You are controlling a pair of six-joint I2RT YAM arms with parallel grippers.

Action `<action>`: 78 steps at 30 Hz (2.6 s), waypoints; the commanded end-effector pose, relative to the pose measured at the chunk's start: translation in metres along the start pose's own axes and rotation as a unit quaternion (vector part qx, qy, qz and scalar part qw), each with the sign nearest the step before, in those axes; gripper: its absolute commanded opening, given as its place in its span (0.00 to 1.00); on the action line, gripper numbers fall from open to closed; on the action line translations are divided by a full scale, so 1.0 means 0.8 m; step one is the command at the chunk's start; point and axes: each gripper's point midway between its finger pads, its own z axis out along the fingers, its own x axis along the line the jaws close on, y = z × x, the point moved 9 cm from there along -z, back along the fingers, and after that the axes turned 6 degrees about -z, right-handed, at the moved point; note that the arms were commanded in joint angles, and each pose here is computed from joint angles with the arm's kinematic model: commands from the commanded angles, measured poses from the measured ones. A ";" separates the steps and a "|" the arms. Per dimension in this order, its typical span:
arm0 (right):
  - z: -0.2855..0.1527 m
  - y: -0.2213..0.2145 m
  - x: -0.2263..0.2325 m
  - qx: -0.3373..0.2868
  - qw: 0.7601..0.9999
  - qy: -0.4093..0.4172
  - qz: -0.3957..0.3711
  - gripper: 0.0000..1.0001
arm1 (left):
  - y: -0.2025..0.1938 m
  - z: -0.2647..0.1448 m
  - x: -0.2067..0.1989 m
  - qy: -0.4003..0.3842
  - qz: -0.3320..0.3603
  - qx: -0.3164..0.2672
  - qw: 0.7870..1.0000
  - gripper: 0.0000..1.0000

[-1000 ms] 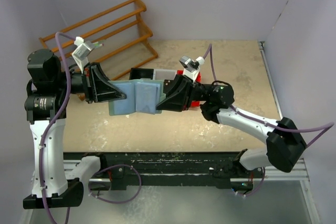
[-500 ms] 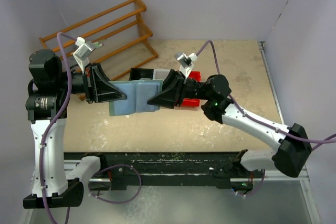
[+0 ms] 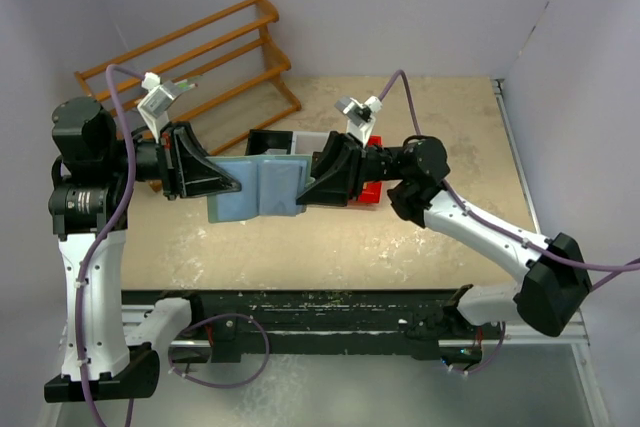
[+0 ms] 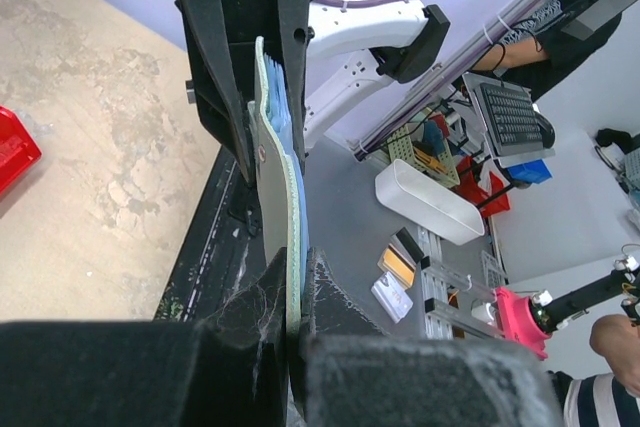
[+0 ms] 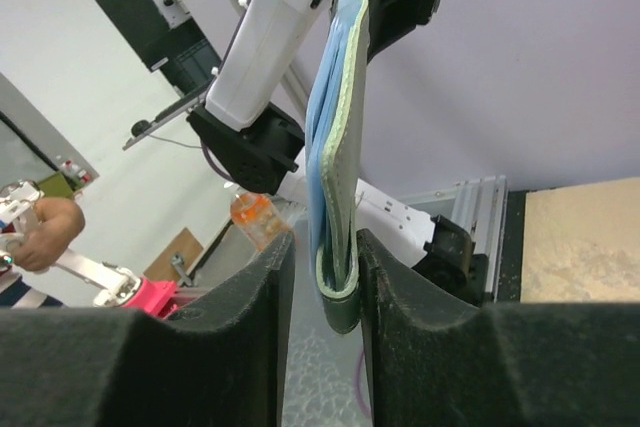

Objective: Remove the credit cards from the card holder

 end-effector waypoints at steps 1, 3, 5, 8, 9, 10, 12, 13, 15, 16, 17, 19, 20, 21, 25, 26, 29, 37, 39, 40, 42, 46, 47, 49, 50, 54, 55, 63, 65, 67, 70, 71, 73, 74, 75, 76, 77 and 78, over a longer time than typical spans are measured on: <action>0.002 0.030 0.020 -0.012 0.998 0.041 -0.040 0.32 | -0.008 -0.006 -0.021 -0.066 0.018 0.048 0.997 0.00; 0.003 0.032 0.020 -0.013 0.998 0.040 -0.041 0.26 | -0.008 -0.006 -0.021 -0.066 0.020 0.048 0.996 0.00; 0.003 0.031 0.019 -0.014 0.998 0.039 -0.040 0.25 | -0.008 -0.006 -0.021 -0.066 0.019 0.047 0.997 0.00; 0.003 0.031 0.019 -0.018 0.998 0.040 -0.041 0.25 | -0.007 -0.006 -0.021 -0.065 0.019 0.047 0.997 0.00; 0.003 0.031 0.019 -0.017 0.998 0.040 -0.039 0.25 | -0.007 -0.006 -0.021 -0.065 0.019 0.048 0.997 0.00; 0.003 0.031 0.020 -0.016 0.998 0.043 -0.040 0.25 | -0.007 -0.006 -0.021 -0.065 0.020 0.048 0.997 0.00; 0.003 0.032 0.021 -0.010 0.998 0.049 -0.041 0.26 | -0.006 -0.006 -0.021 -0.065 0.019 0.048 0.997 0.00; 0.003 0.033 0.022 -0.008 0.998 0.052 -0.042 0.26 | -0.006 -0.006 -0.021 -0.065 0.020 0.048 0.997 0.00; 0.003 0.034 0.023 -0.006 0.997 0.055 -0.046 0.27 | -0.007 -0.006 -0.021 -0.065 0.019 0.048 0.997 0.00; 0.003 0.033 0.024 -0.004 0.997 0.057 -0.046 0.27 | -0.007 -0.006 -0.021 -0.065 0.019 0.048 0.997 0.00; 0.003 0.034 0.024 0.000 0.997 0.060 -0.049 0.27 | -0.007 -0.006 -0.021 -0.066 0.019 0.049 0.996 0.00; 0.004 0.036 0.024 0.004 0.997 0.062 -0.052 0.26 | -0.008 -0.006 -0.022 -0.065 0.020 0.048 0.997 0.00; 0.005 0.037 0.024 0.005 0.997 0.062 -0.053 0.26 | -0.009 -0.006 -0.022 -0.066 0.019 0.049 0.996 0.00; 0.006 0.038 0.023 0.007 0.997 0.064 -0.053 0.25 | -0.009 -0.006 -0.022 -0.065 0.018 0.048 0.997 0.00; 0.007 0.040 0.023 0.012 0.996 0.067 -0.055 0.21 | -0.010 -0.006 -0.024 -0.066 0.020 0.050 0.996 0.00; 0.007 0.040 0.022 0.016 0.996 0.069 -0.055 0.19 | -0.010 -0.006 -0.025 -0.067 0.021 0.050 0.996 0.00; 0.007 0.041 0.023 0.019 0.995 0.073 -0.057 0.14 | -0.009 -0.006 -0.025 -0.067 0.021 0.051 0.996 0.00; 0.013 0.044 0.004 -0.015 0.999 0.002 -0.051 0.14 | -0.010 -0.006 -0.026 -0.066 0.023 0.050 0.996 0.00; 0.014 0.044 0.003 -0.020 0.998 -0.013 -0.060 0.15 | -0.011 -0.006 -0.027 -0.065 0.025 0.050 0.996 0.00; 0.016 0.044 0.004 -0.021 0.998 -0.018 -0.064 0.15 | -0.011 -0.006 -0.027 -0.065 0.025 0.050 0.996 0.00; 0.021 0.046 0.005 -0.020 0.997 -0.035 -0.072 0.14 | -0.011 -0.006 -0.027 -0.066 0.025 0.051 0.996 0.00; 0.030 0.046 0.006 -0.011 0.994 -0.062 -0.087 0.19 | -0.011 -0.007 -0.026 -0.066 0.023 0.051 0.996 0.00; 0.031 0.046 0.008 -0.013 0.994 -0.057 -0.087 0.20 | -0.011 -0.006 -0.026 -0.067 0.023 0.051 0.996 0.00; 0.032 0.046 0.013 -0.016 0.995 -0.044 -0.088 0.23 | -0.010 -0.006 -0.026 -0.066 0.025 0.051 0.996 0.00; 0.032 0.045 0.016 -0.016 0.996 -0.033 -0.087 0.24 | -0.010 -0.006 -0.024 -0.066 0.023 0.051 0.996 0.00; 0.031 0.045 0.030 -0.023 0.996 0.024 -0.086 0.24 | -0.009 -0.006 -0.024 -0.066 0.025 0.051 0.996 0.00; 0.032 0.046 0.031 -0.026 0.996 0.028 -0.083 0.23 | -0.009 -0.006 -0.023 -0.066 0.024 0.051 0.996 0.00; 0.036 0.047 0.021 -0.045 0.996 -0.023 -0.068 0.25 | -0.008 -0.006 -0.017 -0.063 0.024 0.048 0.997 0.00; 0.038 0.046 0.024 -0.050 0.996 -0.027 -0.068 0.22 | -0.008 -0.006 -0.016 -0.062 0.025 0.047 0.997 0.00; 0.040 0.045 0.026 -0.053 0.996 -0.035 -0.065 0.18 | -0.008 -0.006 -0.014 -0.061 0.024 0.046 0.997 0.00; 0.047 0.044 0.027 -0.052 0.995 -0.063 -0.064 0.17 | -0.008 -0.005 -0.012 -0.060 0.024 0.045 0.997 0.00; 0.050 0.043 0.028 -0.050 0.994 -0.070 -0.067 0.21 | -0.008 -0.005 -0.012 -0.060 0.024 0.045 0.997 0.00; 0.055 0.043 0.030 -0.050 0.993 -0.086 -0.071 0.29 | -0.008 -0.005 -0.011 -0.059 0.023 0.045 0.997 0.00; 0.058 0.043 0.028 -0.046 0.992 -0.097 -0.072 0.31 | -0.008 -0.005 -0.010 -0.060 0.023 0.045 0.997 0.00; 0.059 0.043 0.025 -0.045 0.990 -0.118 -0.068 0.34 | -0.008 -0.005 -0.010 -0.060 0.023 0.045 0.997 0.00; 0.059 0.044 0.019 -0.045 0.986 -0.146 -0.062 0.37 | -0.008 -0.005 -0.010 -0.060 0.024 0.045 0.997 0.00; 0.058 0.045 0.013 -0.045 0.982 -0.172 -0.060 0.39 | -0.008 -0.005 -0.010 -0.060 0.024 0.045 0.997 0.00; 0.057 0.045 0.010 -0.042 0.979 -0.188 -0.060 0.39 | -0.008 -0.005 -0.010 -0.060 0.024 0.046 0.997 0.00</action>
